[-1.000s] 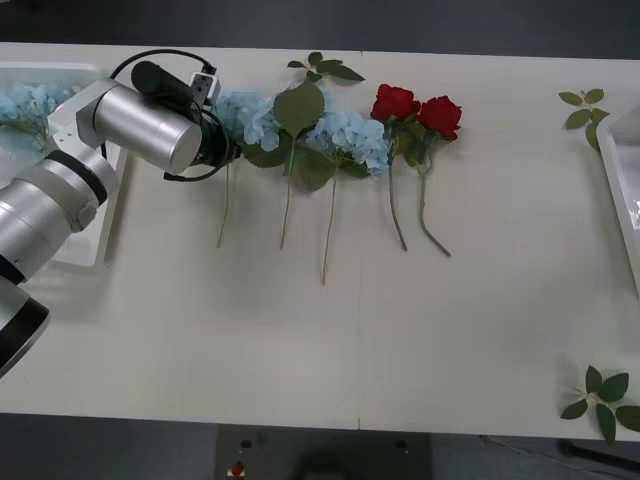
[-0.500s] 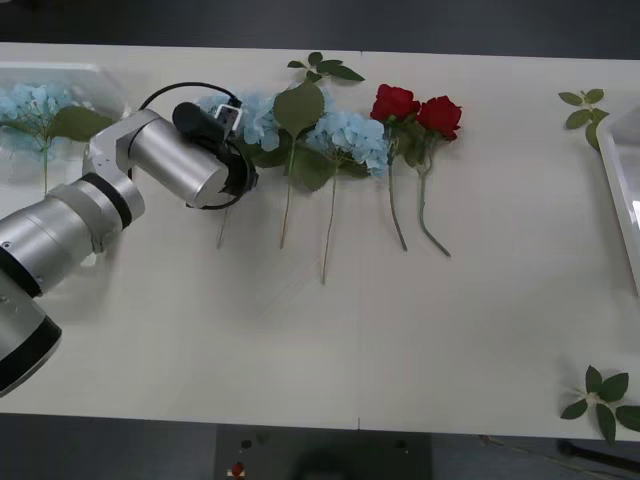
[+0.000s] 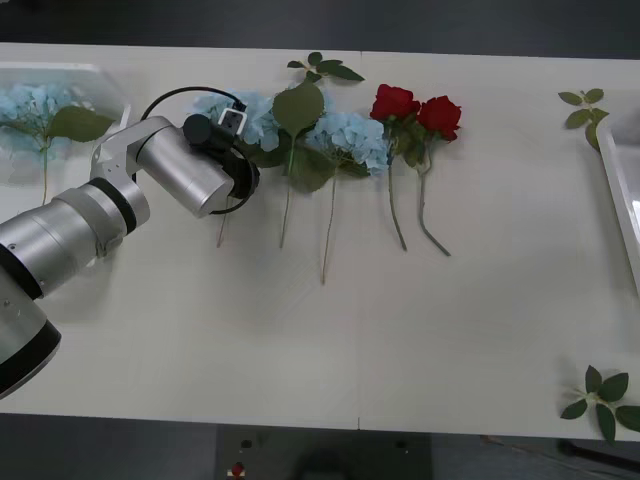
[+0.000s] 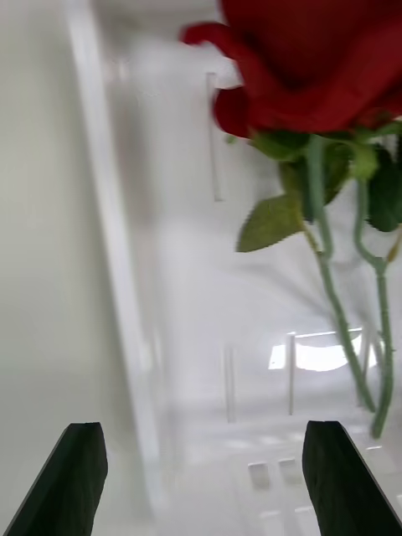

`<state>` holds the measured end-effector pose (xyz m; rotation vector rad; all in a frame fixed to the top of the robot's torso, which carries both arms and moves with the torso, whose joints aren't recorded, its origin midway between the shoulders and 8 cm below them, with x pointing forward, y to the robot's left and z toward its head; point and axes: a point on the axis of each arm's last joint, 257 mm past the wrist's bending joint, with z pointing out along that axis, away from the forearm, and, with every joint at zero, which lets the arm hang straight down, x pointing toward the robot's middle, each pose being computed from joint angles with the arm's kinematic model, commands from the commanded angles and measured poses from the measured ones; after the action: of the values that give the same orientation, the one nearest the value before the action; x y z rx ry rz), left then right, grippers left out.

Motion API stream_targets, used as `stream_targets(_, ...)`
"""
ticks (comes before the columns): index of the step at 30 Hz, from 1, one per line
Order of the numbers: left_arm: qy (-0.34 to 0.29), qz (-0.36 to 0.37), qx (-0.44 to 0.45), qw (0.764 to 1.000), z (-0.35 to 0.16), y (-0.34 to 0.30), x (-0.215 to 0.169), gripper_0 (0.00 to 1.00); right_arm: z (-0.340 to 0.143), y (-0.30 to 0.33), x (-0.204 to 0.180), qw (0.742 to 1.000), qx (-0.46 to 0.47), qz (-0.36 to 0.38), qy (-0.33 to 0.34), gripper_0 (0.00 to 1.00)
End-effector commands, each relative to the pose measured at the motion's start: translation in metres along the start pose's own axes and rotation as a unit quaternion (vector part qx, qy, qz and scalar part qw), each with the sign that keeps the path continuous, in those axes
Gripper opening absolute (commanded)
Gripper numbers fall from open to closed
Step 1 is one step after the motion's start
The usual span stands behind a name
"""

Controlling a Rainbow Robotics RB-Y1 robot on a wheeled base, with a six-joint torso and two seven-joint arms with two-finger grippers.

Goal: Put the red flowers into the right box and the blue flowers into the left box

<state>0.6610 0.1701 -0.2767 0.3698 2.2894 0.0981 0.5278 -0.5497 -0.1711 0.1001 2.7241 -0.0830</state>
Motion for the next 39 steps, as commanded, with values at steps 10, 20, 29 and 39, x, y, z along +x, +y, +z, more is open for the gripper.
stream_targets(10, -0.025, -0.005, -0.006, 1.000, -0.009, 0.005, -0.031, 0.00, -0.088, 0.112, -0.059, 0.993, -0.095, -0.056, -0.034, 0.68)
stream_targets(20, -0.021, -0.004, -0.009, 1.000, -0.008, 0.007, -0.027, 0.00, -0.065, 0.217, -0.047, 0.992, -0.122, 0.007, -0.009, 0.68)
stream_targets(29, -0.002, 0.015, -0.030, 0.999, -0.012, 0.034, -0.020, 0.00, -0.035, 0.278, -0.048, 0.987, -0.149, 0.060, -0.020, 0.68)
stream_targets(39, 0.052, 0.019, -0.007, 0.998, -0.050, 0.047, -0.031, 0.00, 0.022, 0.303, -0.039, 0.992, -0.113, 0.048, -0.026, 0.68)
